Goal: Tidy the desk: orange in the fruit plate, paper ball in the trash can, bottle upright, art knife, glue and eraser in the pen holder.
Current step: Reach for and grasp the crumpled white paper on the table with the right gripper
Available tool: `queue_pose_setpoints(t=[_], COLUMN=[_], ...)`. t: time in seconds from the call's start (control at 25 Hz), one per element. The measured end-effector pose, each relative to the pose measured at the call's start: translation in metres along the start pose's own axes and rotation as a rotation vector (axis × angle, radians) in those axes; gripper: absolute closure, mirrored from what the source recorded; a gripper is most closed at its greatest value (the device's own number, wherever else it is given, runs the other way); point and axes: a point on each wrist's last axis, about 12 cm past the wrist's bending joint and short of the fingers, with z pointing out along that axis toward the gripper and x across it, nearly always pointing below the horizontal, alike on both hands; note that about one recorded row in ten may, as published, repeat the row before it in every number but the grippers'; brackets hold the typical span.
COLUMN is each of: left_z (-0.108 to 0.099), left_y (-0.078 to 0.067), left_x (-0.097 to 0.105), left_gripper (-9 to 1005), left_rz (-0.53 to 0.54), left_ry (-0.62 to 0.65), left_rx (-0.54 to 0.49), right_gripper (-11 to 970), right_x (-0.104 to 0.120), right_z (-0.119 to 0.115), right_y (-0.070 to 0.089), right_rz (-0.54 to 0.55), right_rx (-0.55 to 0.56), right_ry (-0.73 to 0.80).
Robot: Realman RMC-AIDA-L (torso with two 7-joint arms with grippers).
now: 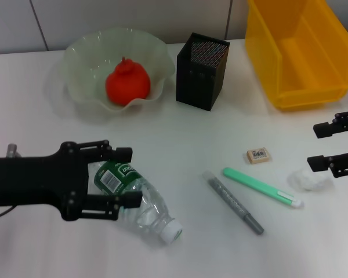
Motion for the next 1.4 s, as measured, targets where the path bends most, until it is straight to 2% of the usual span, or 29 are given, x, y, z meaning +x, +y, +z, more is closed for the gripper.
queue_pose_setpoints(t=[0.04, 0.12, 0.16, 0.32, 0.36, 0.4, 0.52, 0.56, 0.64, 0.76, 0.92, 0.96, 1.08, 1.16, 1.4], left_z=[-0.005, -0.005, -0.008, -0.008, -0.01, -0.01, -0.011, -0.011, -0.01, -0.01, -0.008, -0.008, -0.009, -0.009, -0.009], left_y=[-0.007, -0.007, -0.011, -0.011, -0.013, -0.013, -0.014, -0.015, -0.015, -0.015, -0.016, -0.016, -0.017, -0.018, -0.019], left_x=[0.016, 0.016, 0.027, 0.027, 0.032, 0.032, 0.035, 0.035, 0.035, 0.035, 0.037, 0.037, 0.039, 0.04, 0.042], left_gripper=[160, 160, 161, 162, 162, 162, 162, 162, 162, 162, 162, 162, 162, 162, 162], left_rz=[-0.004, -0.004, -0.001, -0.001, 0.003, 0.003, 0.003, 0.002, 0.002, -0.003, -0.009, -0.01, -0.015, -0.019, -0.03], left_ry=[-0.031, -0.031, -0.04, -0.04, -0.041, -0.041, -0.041, -0.04, -0.039, -0.04, -0.039, -0.039, -0.04, -0.042, -0.045], left_rx=[0.018, 0.018, 0.013, 0.013, 0.001, 0.001, 0.0, 0.003, 0.006, 0.008, 0.016, 0.018, 0.016, 0.015, 0.019], right_gripper=[247, 251, 254, 263, 265, 267, 274, 277, 281, 288, 298, 300, 307, 311, 325], right_x=[-0.001, -0.002, -0.003, -0.008, -0.012, -0.012, -0.02, -0.025, -0.026, -0.03, -0.03, -0.029, -0.025, -0.02, -0.014], right_z=[0.001, 0.001, 0.0, -0.005, -0.008, -0.008, -0.006, -0.002, 0.0, 0.015, 0.028, 0.04, 0.051, 0.067, 0.083], right_y=[0.0, 0.0, 0.0, -0.002, -0.004, -0.004, -0.009, -0.012, -0.013, -0.019, -0.025, -0.031, -0.035, -0.042, -0.048], right_rz=[0.004, 0.007, 0.017, 0.058, 0.099, 0.099, 0.176, 0.225, 0.234, 0.285, 0.314, 0.332, 0.346, 0.358, 0.369], right_rx=[-0.005, -0.004, 0.009, 0.058, 0.1, 0.1, 0.149, 0.173, 0.18, 0.234, 0.26, 0.269, 0.26, 0.24, 0.226], right_ry=[0.009, 0.012, 0.02, 0.069, 0.125, 0.125, 0.266, 0.381, 0.413, 0.545, 0.592, 0.608, 0.613, 0.615, 0.611])
